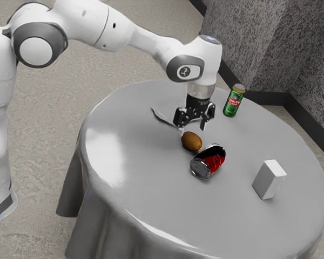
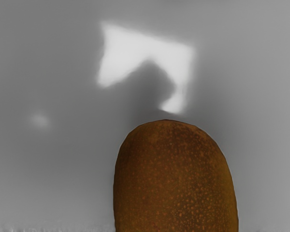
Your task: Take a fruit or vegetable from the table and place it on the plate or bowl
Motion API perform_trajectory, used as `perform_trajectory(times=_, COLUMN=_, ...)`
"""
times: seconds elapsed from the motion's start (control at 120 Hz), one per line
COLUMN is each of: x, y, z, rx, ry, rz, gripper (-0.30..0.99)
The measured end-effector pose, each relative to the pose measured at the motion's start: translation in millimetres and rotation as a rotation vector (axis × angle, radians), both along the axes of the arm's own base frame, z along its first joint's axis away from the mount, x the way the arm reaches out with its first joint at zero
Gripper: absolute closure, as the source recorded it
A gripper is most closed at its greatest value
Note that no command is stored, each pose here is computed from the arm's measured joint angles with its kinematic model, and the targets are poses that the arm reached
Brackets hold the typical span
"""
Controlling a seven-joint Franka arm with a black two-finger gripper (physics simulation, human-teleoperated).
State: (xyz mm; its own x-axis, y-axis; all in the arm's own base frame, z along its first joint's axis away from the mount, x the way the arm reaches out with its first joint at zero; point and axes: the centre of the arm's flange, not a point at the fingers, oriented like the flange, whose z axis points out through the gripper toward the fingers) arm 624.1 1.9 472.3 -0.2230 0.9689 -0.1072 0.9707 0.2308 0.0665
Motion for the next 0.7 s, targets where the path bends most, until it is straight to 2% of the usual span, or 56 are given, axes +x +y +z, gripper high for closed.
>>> perform_trajectory(times=0.383, x=20, y=-1, z=-10, rx=-0.012, ry=-0.022, rz=0.036, gripper=0.00)
perform_trajectory(times=0.7, x=23, y=0, z=-30, rx=-0.021, ry=-0.007, rz=0.059, gripper=0.00)
